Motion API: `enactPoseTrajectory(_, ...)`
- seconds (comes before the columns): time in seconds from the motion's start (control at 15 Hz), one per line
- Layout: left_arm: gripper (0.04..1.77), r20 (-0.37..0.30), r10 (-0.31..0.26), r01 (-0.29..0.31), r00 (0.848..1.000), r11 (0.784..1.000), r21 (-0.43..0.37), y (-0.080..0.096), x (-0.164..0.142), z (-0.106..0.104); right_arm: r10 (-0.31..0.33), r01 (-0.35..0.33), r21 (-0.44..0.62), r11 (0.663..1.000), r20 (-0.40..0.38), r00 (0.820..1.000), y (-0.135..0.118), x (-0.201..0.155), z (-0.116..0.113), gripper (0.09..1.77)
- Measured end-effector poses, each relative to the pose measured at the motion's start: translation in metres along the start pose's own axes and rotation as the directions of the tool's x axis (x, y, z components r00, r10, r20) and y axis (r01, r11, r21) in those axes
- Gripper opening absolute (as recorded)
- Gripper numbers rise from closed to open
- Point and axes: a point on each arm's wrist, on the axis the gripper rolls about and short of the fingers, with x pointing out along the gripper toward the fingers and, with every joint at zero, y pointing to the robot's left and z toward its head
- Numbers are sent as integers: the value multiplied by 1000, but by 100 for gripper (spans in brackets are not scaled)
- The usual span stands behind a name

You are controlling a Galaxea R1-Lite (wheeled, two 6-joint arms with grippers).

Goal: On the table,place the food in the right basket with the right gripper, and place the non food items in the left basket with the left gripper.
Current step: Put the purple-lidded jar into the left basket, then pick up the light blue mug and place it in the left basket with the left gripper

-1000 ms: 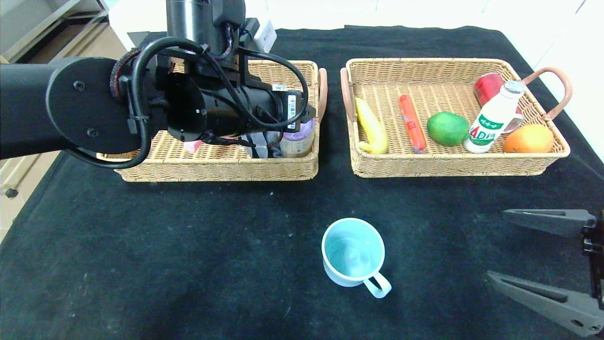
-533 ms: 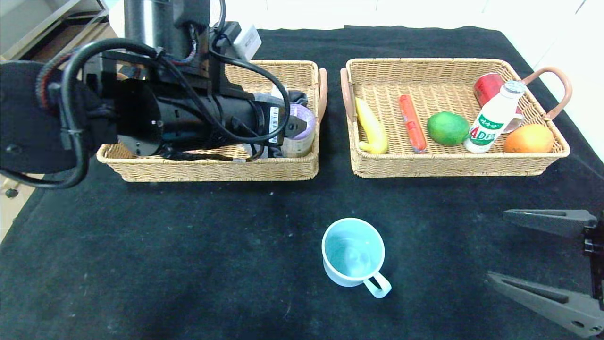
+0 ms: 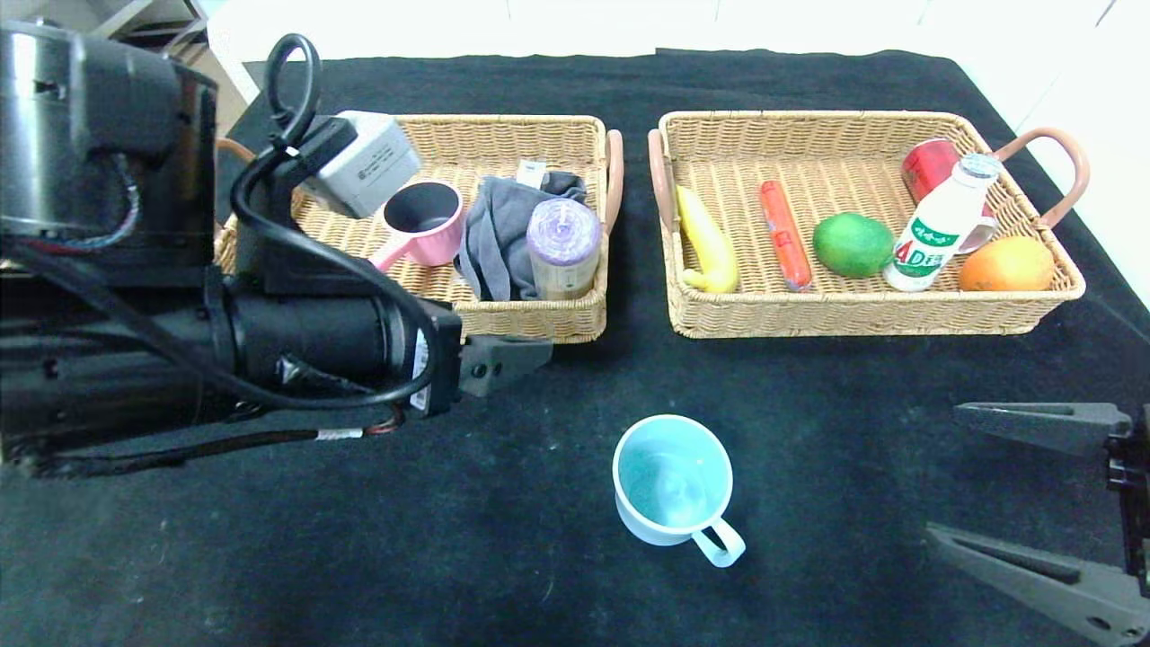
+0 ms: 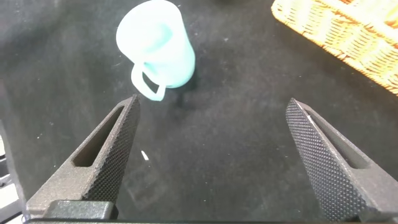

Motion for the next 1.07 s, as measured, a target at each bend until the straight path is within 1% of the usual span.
enactPoseTrajectory(0.07,168,8,-21,21,1000,1000,2,0,-5,-5,1,-1,-1,1000,0,1000,0,0,0,171)
enactPoseTrajectory(0.13,169,30,-36,36,999,999,7,-1,-8,-8,2,-2,0,1000,-1,1000,0,1,0,171)
enactPoseTrajectory(0.27,169,98,-44,43,994,999,16,0,-11,-15,4,-4,1,1000,-3,1000,0,1,0,171)
enactPoseTrajectory(0.33,169,114,-44,42,992,999,17,0,-11,-19,4,-4,2,1000,-5,1000,0,1,-1,171)
enactPoseTrajectory(0.47,170,85,-26,25,996,1000,16,-3,-7,-27,5,-5,5,1000,-9,1000,0,2,-1,171)
enactPoseTrajectory(0.53,170,69,-7,6,998,1000,15,-5,-5,-29,5,-5,5,1000,-10,1000,-1,3,-2,171)
enactPoseTrajectory(0.67,170,41,64,-65,997,998,21,-14,3,-29,6,-5,6,1000,-12,1000,-1,3,-2,171)
enactPoseTrajectory(0.73,170,24,88,-89,996,996,29,-20,8,-28,6,-6,7,1000,-13,1000,-1,4,-2,171)
enactPoseTrajectory(0.8,170,9,94,-94,996,995,33,-28,13,-26,6,-6,7,1000,-14,1000,-1,4,-2,171)
enactPoseTrajectory(0.87,170,-12,87,-87,996,996,29,-35,18,-23,6,-6,8,1000,-14,1000,-1,4,-2,171)
enactPoseTrajectory(0.93,170,-43,77,-76,996,997,21,-41,21,-21,6,-6,8,1000,-15,1000,-2,4,-2,171)
enactPoseTrajectory(1.07,171,-124,57,-60,991,998,-19,-51,23,-12,6,-6,7,1000,-13,1000,-2,4,-2,171)
